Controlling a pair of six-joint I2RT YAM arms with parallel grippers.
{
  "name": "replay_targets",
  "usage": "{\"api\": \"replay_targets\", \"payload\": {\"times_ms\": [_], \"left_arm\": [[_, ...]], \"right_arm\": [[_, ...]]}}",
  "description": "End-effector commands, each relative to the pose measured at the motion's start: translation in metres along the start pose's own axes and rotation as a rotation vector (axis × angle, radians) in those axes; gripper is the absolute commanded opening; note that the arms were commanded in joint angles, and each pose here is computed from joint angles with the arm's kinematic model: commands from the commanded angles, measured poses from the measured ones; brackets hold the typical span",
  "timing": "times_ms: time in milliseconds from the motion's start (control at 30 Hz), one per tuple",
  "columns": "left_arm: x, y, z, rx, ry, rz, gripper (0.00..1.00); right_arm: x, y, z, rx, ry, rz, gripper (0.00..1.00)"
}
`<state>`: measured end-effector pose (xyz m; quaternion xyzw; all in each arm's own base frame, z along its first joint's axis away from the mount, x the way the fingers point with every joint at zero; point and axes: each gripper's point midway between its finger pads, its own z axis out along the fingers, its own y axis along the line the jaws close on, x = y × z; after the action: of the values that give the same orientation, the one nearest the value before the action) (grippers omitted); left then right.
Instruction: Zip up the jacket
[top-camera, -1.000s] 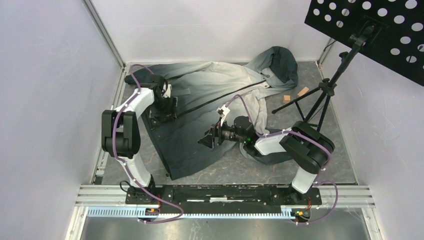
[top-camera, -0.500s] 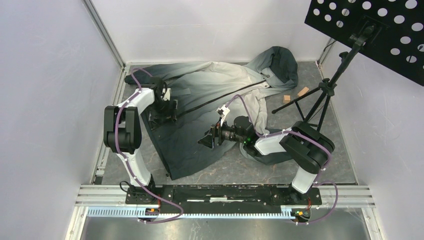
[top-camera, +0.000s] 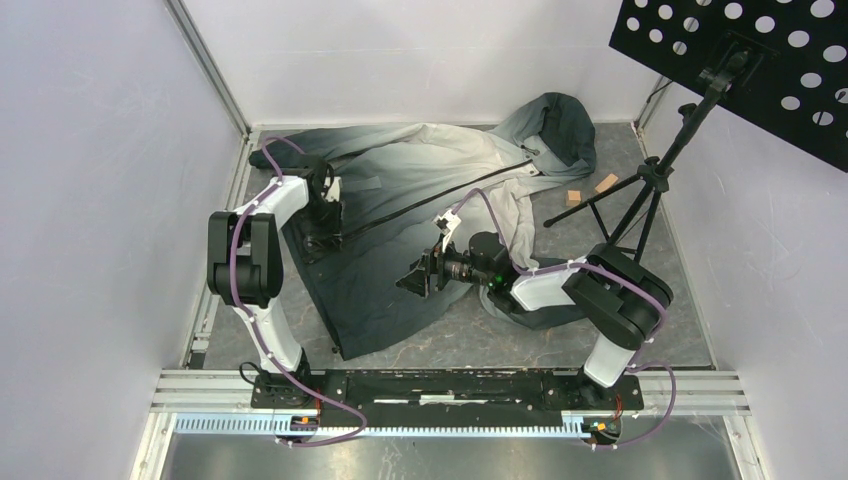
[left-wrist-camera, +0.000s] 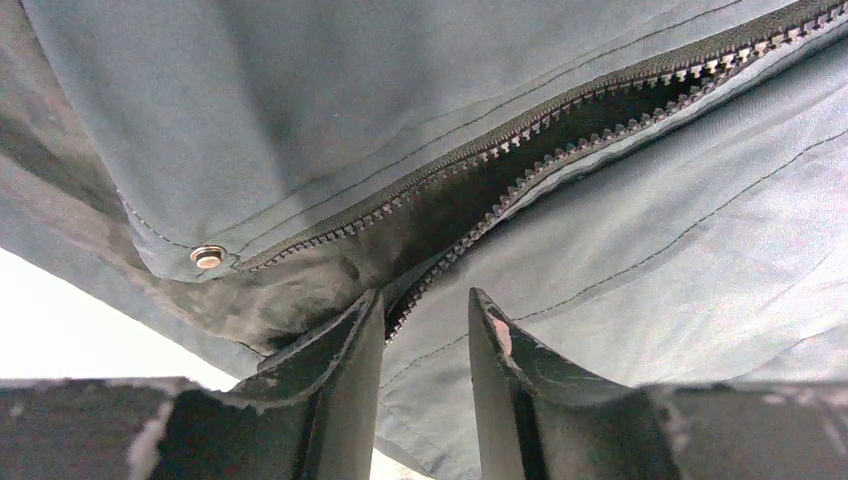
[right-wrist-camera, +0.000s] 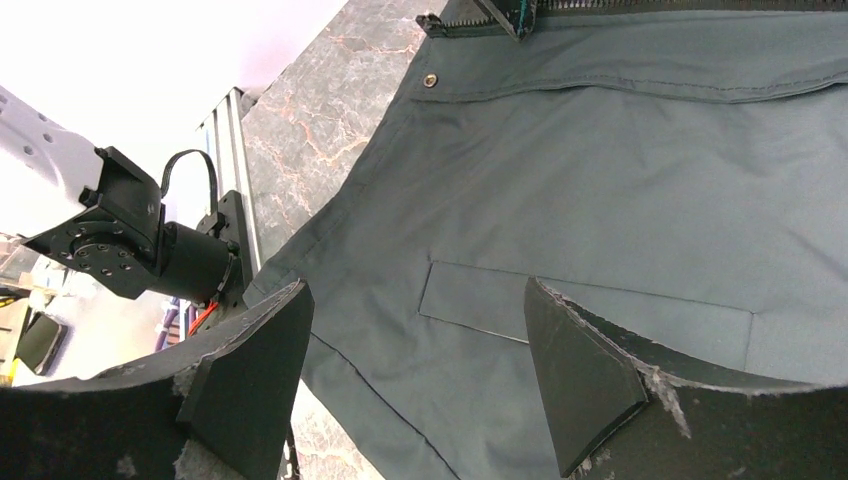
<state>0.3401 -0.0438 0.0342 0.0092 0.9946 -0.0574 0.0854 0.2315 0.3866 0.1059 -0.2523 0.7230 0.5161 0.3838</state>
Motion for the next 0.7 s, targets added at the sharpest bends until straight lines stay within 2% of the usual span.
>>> {"api": "replay_targets", "payload": {"times_ms": [0,100,233,300,433,500,667], "left_arm": [[0.000,-0.001,-0.006,0.002,-0.014,0.029,0.44],[0.002,-0.002,-0.003,-0.008,-0.004,0.041,0.49],[0.003,-0.002,-0.001,-0.035,0.003,0.057,0.48],[0.004,-0.004,-0.001,-0.037,0.004,0.064,0.42],[0.005,-0.010,0.001,-0.062,0.009,0.093,0.21],[0.005,-0.012,0.000,-0.082,0.002,0.092,0.04],[0.002,-0.036,-0.030,0.030,-0.108,0.039,0.02]], "right_arm": [[-0.017,0.009,-0.003,-0.019,-0.052,-0.042,0.84],[-0.017,0.009,-0.003,-0.020,-0.049,-0.038,0.83],[-0.017,0.008,-0.003,-0.017,-0.050,-0.039,0.83],[-0.016,0.006,-0.003,-0.008,-0.047,-0.039,0.83],[-0.019,0.004,0.001,0.011,-0.057,-0.065,0.83],[-0.023,0.000,0.006,0.047,-0.055,-0.066,0.83],[-0.037,0.007,0.020,0.055,-0.080,-0.014,0.83]]}}
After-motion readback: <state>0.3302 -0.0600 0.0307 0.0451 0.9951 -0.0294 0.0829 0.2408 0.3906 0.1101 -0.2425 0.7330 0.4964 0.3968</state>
